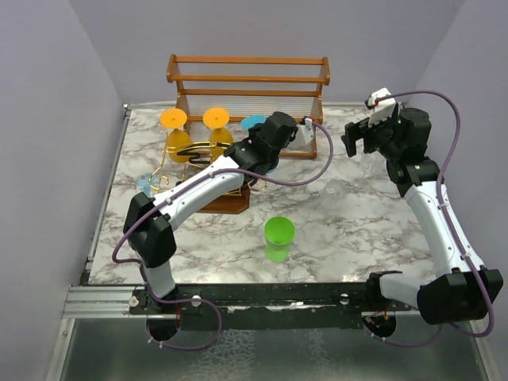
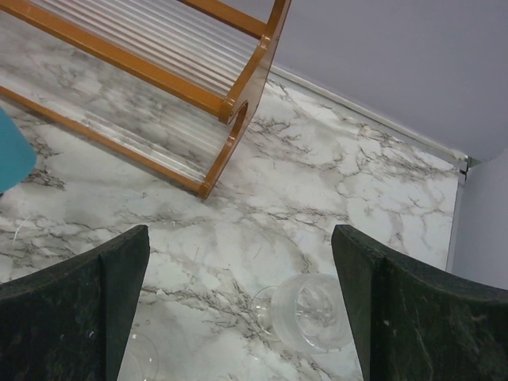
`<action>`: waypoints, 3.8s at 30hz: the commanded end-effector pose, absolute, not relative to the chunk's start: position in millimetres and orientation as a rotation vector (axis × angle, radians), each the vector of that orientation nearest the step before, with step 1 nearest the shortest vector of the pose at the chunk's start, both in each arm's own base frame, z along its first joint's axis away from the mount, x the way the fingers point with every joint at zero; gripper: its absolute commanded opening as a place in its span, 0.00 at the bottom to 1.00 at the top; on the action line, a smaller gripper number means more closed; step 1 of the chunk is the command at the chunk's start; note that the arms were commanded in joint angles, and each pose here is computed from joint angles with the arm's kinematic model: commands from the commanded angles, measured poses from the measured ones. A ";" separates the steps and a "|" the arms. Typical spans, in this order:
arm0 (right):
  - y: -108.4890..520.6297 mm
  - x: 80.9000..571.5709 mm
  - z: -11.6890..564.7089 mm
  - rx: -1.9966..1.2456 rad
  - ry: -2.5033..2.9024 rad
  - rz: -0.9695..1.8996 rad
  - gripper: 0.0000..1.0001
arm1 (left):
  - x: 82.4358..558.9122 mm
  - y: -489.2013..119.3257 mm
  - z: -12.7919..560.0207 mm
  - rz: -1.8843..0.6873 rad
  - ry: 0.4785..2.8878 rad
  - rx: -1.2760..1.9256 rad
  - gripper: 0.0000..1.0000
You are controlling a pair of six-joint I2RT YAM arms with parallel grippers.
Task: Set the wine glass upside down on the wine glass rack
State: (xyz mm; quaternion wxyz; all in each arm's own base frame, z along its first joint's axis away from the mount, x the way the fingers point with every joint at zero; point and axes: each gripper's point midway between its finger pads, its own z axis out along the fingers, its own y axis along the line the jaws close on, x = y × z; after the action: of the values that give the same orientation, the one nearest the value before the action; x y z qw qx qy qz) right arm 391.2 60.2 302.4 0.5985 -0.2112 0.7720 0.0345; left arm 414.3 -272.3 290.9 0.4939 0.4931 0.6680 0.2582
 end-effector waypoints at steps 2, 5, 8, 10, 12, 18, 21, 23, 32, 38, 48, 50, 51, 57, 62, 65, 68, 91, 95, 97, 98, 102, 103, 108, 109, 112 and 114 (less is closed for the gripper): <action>63.2 387.9 308.1 -0.514 1.758 0.101 0.96 | 417.0 -267.0 307.8 0.661 1.626 1.114 0.00; 63.6 387.6 308.9 -0.515 1.756 0.103 0.96 | 419.4 -266.3 306.0 0.670 1.631 1.114 0.00; 63.9 387.2 309.1 -0.518 1.755 0.105 0.96 | 422.6 -264.8 305.3 0.680 1.639 1.109 0.00; 64.1 387.3 308.6 -0.520 1.756 0.108 0.96 | 424.8 -264.6 305.8 0.684 1.641 1.106 0.00; 64.6 386.9 308.0 -0.522 1.757 0.111 0.96 | 427.4 -264.8 306.4 0.688 1.642 1.104 0.00; 66.1 385.9 309.0 -0.526 1.754 0.119 0.96 | 435.4 -266.0 308.8 0.699 1.645 1.094 0.00; 66.0 386.2 308.7 -0.526 1.755 0.119 0.96 | 438.8 -266.7 310.0 0.705 1.647 1.089 0.00; 66.3 386.3 307.9 -0.527 1.756 0.121 0.96 | 440.2 -268.0 310.8 0.705 1.645 1.085 0.00; 67.2 385.7 307.8 -0.532 1.756 0.128 0.96 | 446.1 -274.7 315.0 0.704 1.635 1.076 0.00; 67.5 385.8 307.3 -0.533 1.757 0.130 0.96 | 443.7 -283.8 316.0 0.630 1.642 1.089 0.00; 67.5 385.8 307.0 -0.536 1.757 0.130 0.96 | 431.9 -293.3 305.3 0.574 1.657 1.147 0.00; 67.4 385.5 307.3 -0.536 1.756 0.131 0.96 | 429.9 -294.4 304.2 0.567 1.660 1.153 0.00; 67.1 385.5 307.3 -0.535 1.757 0.130 0.96 | 428.5 -295.7 303.3 0.562 1.661 1.158 0.00; 67.3 384.5 308.3 -0.537 1.753 0.130 0.96 | 421.9 -297.5 293.7 0.537 1.682 1.188 0.00; 66.8 384.2 309.3 -0.536 1.752 0.129 0.96 | 419.9 -296.7 290.5 0.528 1.695 1.192 0.02; 66.6 384.0 309.5 -0.535 1.751 0.130 0.96 | 418.5 -298.2 289.8 0.509 1.701 1.190 0.04; 66.4 383.7 309.7 -0.537 1.750 0.131 0.96 | 416.9 -298.8 289.4 0.494 1.707 1.192 0.05; 67.0 383.7 308.1 -0.542 1.754 0.139 0.96 | 404.8 -307.6 287.9 0.362 1.739 1.207 0.21; 67.0 383.7 308.1 -0.542 1.754 0.139 0.96 | 401.6 -309.7 292.0 0.330 1.737 1.199 0.26; 66.9 383.5 308.3 -0.542 1.753 0.140 0.96 | 399.6 -310.3 294.5 0.314 1.735 1.198 0.29; 67.0 383.7 308.5 -0.543 1.753 0.139 0.96 | 398.2 -310.8 295.4 0.303 1.733 1.202 0.31; 65.8 383.6 309.1 -0.542 1.753 0.132 0.96 | 390.9 -313.1 302.1 0.248 1.714 1.213 0.43; 65.5 383.2 310.7 -0.541 1.749 0.130 0.96 | 388.7 -313.6 303.8 0.233 1.711 1.213 0.46; 65.6 383.5 310.1 -0.544 1.750 0.130 0.96 | 380.0 -314.4 313.6 0.172 1.694 1.215 0.51; 65.8 383.7 309.6 -0.544 1.752 0.131 0.96 | 378.0 -314.2 314.9 0.163 1.693 1.217 0.52; 65.8 383.4 310.1 -0.547 1.751 0.130 0.96 | 372.2 -313.8 319.2 0.132 1.683 1.223 0.53; 66.0 382.9 310.5 -0.551 1.749 0.130 0.96 | 368.0 -312.5 321.5 0.113 1.677 1.227 0.53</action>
State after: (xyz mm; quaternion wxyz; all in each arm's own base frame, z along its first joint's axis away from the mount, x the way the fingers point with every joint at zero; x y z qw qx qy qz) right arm 387.7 66.5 303.0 0.5991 -0.2301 0.7649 0.0557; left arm 386.0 -312.4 306.6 0.4965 0.5031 0.7023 0.0849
